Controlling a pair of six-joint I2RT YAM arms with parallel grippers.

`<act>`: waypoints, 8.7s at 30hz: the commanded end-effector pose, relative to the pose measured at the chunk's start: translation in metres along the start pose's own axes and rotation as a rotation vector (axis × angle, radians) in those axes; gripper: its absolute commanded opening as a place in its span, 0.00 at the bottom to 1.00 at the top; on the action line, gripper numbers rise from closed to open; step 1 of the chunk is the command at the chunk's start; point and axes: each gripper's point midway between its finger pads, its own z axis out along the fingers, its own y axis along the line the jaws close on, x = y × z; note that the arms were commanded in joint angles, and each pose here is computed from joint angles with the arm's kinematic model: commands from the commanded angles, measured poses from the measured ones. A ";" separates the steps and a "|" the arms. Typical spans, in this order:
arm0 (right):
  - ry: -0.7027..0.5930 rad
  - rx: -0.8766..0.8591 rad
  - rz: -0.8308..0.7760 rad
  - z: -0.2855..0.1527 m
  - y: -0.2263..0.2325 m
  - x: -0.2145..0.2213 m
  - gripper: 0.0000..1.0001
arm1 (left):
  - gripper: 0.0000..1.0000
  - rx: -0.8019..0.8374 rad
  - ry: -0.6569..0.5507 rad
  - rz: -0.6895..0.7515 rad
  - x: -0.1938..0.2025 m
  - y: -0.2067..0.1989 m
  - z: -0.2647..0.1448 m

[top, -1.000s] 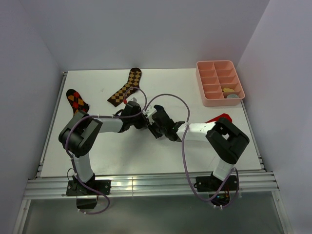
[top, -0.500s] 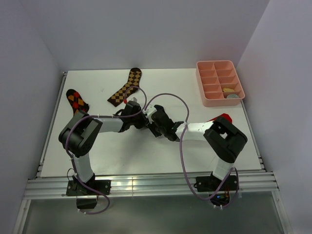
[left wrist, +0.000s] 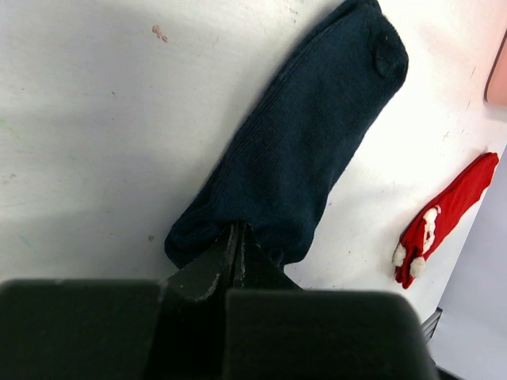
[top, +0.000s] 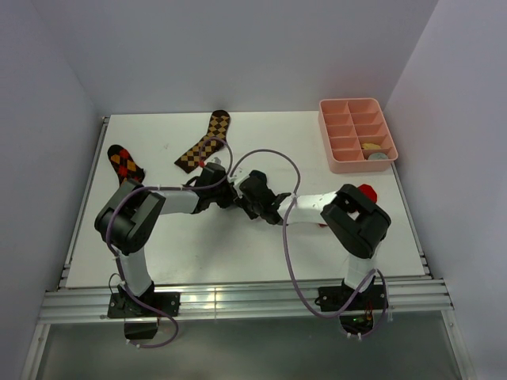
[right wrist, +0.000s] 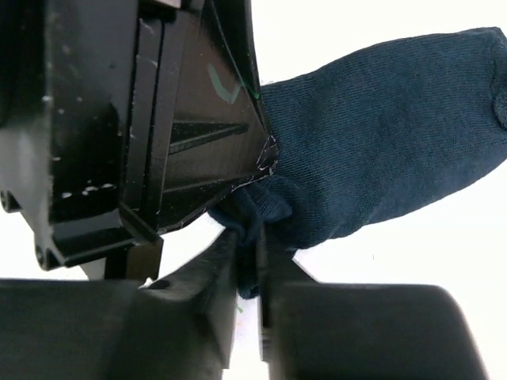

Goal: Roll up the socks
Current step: Roll the sock at the center of the board.

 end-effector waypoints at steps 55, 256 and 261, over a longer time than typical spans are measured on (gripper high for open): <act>0.404 -0.670 1.173 0.003 0.073 0.001 0.00 | 0.50 -0.123 -0.180 -0.194 0.000 0.060 -0.073; -0.297 -0.110 0.093 -0.063 0.054 -0.065 0.48 | 0.00 -0.176 -0.052 -0.021 0.000 0.044 -0.044; -0.261 -0.093 0.027 -0.044 0.067 -0.058 0.48 | 0.00 -0.176 -0.051 -0.020 0.000 0.042 -0.043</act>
